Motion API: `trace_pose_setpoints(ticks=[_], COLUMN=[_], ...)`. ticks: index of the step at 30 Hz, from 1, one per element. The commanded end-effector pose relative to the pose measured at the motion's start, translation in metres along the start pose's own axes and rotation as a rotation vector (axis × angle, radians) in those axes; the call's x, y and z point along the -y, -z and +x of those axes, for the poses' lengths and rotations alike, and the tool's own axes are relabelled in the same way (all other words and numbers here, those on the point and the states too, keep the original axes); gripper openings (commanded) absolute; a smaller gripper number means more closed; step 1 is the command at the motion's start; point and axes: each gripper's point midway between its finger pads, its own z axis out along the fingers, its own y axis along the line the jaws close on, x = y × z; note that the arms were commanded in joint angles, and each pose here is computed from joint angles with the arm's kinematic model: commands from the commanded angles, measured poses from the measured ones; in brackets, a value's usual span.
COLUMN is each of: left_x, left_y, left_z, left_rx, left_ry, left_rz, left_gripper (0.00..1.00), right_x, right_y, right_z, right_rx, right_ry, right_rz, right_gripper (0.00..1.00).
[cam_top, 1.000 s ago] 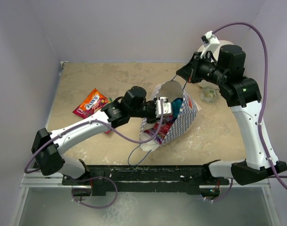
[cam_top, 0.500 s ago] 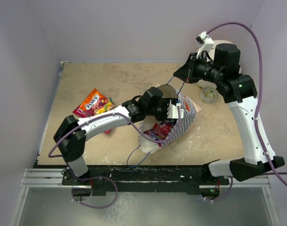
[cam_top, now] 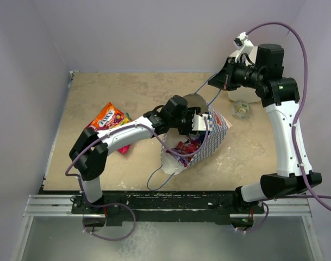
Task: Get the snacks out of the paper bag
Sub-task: Take out the snack from the paper bag.
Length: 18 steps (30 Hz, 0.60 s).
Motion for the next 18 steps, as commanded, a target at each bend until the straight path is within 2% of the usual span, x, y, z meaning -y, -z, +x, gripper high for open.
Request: trace_pose_setpoints(ticks=[1,6,12,18], left_x=[-0.008,-0.008,0.009,0.018], left_y=[-0.013,-0.017,0.0,-0.015], left_z=[-0.013,0.008,0.01,0.02], left_rx=[0.046,-0.002,0.002,-0.022], left_ry=[-0.023,0.002,0.022,0.047], left_rz=[0.024,0.083,0.147,0.197], left_gripper=[0.67,0.68,0.69,0.68], right_x=[-0.018,-0.019,-0.02,-0.021], right_y=[0.008,0.007,0.009,0.009], right_z=[-0.004,-0.005,-0.009,-0.01], right_rx=[0.016,0.018,0.032,0.035], right_ry=[0.039,0.038,0.047,0.035], right_rz=[-0.076,-0.084,-0.077,-0.079], right_gripper=[0.0,0.0,0.0,0.0])
